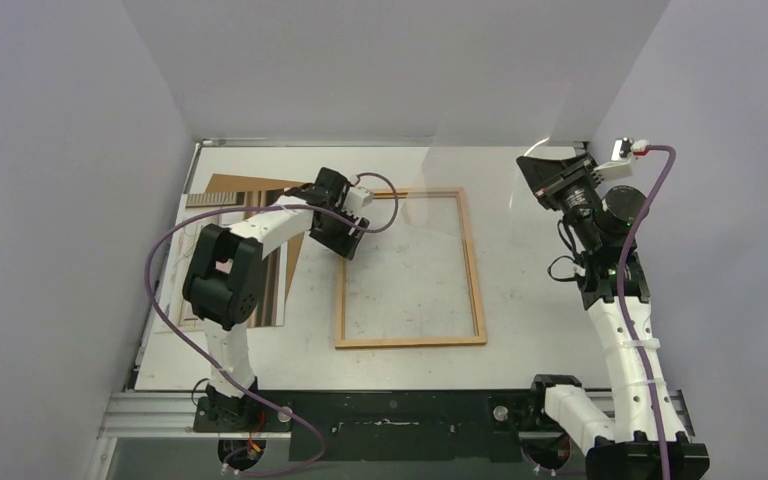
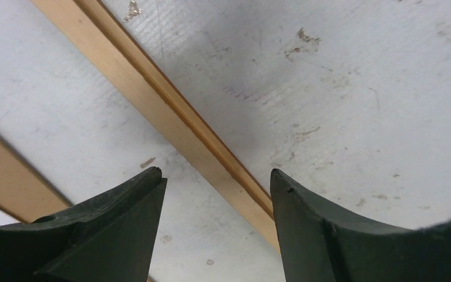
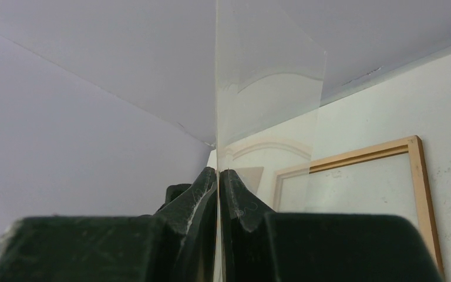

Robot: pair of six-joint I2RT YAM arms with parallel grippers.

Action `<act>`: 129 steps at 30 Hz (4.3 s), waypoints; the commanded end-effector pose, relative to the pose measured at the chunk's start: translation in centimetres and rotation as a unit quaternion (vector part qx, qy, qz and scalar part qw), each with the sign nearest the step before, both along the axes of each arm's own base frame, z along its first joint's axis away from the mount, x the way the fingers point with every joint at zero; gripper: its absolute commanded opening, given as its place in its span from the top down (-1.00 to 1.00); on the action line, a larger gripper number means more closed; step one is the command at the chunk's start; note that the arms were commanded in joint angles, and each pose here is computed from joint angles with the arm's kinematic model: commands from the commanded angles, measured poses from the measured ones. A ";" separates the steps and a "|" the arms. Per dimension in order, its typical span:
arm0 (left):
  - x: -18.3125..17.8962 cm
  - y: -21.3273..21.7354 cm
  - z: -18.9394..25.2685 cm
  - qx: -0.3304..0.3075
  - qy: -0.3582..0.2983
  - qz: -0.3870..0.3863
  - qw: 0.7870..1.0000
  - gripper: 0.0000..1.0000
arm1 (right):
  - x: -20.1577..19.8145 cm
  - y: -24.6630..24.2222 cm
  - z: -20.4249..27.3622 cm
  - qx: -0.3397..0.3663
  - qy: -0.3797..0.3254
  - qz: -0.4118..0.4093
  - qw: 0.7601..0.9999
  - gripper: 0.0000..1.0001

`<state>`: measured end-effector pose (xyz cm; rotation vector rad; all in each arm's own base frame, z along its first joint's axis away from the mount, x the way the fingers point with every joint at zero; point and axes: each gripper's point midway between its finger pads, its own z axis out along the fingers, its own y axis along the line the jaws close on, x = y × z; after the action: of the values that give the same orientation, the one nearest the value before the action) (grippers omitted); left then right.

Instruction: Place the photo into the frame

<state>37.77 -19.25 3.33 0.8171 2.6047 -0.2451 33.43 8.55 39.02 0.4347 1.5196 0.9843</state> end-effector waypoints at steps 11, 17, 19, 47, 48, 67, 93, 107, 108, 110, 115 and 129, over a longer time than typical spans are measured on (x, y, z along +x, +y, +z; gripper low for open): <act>-3.9 -3.1 30.3 -0.456 -0.004 0.062 0.888 -0.93 | 0.0 4.0 12.1 0.066 -0.170 -0.011 0.983 0.89; -6.5 -3.8 38.6 -0.613 -0.014 0.045 0.789 -0.93 | -2.1 8.1 16.1 0.106 -0.217 -0.001 0.971 0.89; -6.9 -3.8 39.2 -0.625 -0.005 0.057 0.778 -0.93 | -2.2 9.1 16.6 0.117 -0.221 -0.005 0.968 0.89; -1.4 2.3 40.6 -0.655 -0.092 0.168 0.731 -0.11 | -3.0 14.5 8.2 0.131 -0.125 -0.008 0.984 0.89; -1.1 2.4 40.5 -0.652 -0.096 0.170 0.733 -0.08 | -3.2 14.8 7.7 0.128 -0.119 -0.004 0.985 0.89; 1.8 7.1 39.7 -0.529 -0.198 0.147 0.812 1.00 | -5.4 19.2 -8.1 -0.102 0.005 0.228 0.968 -0.92; -10.6 2.7 37.6 -0.370 -0.212 -0.101 0.899 1.00 | 1.0 16.6 -7.7 -0.077 -0.186 0.381 0.902 -0.79; -10.0 2.5 38.4 -0.381 -0.233 -0.085 0.891 1.00 | 0.1 21.0 -16.1 -0.016 -0.087 0.383 0.920 -0.79; -10.0 2.5 38.7 -0.384 -0.233 -0.081 0.890 1.00 | -0.1 21.4 -16.4 -0.010 -0.084 0.383 0.920 -0.79; -10.0 2.5 39.3 -0.387 -0.244 -0.082 0.885 1.00 | -0.6 21.6 -16.3 0.011 -0.089 0.383 0.919 -0.80; -9.8 1.8 40.3 -0.423 -0.234 -0.069 0.873 1.00 | -0.4 21.9 -16.7 0.046 -0.089 0.367 0.925 -0.79; -8.7 2.6 39.3 -0.427 -0.220 -0.020 0.877 1.00 | -1.0 21.8 -11.9 0.147 -0.159 0.386 0.897 -0.95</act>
<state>28.55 -17.43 41.46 0.5349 1.8173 -1.0407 33.33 32.48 20.48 -0.0926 1.5737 1.7413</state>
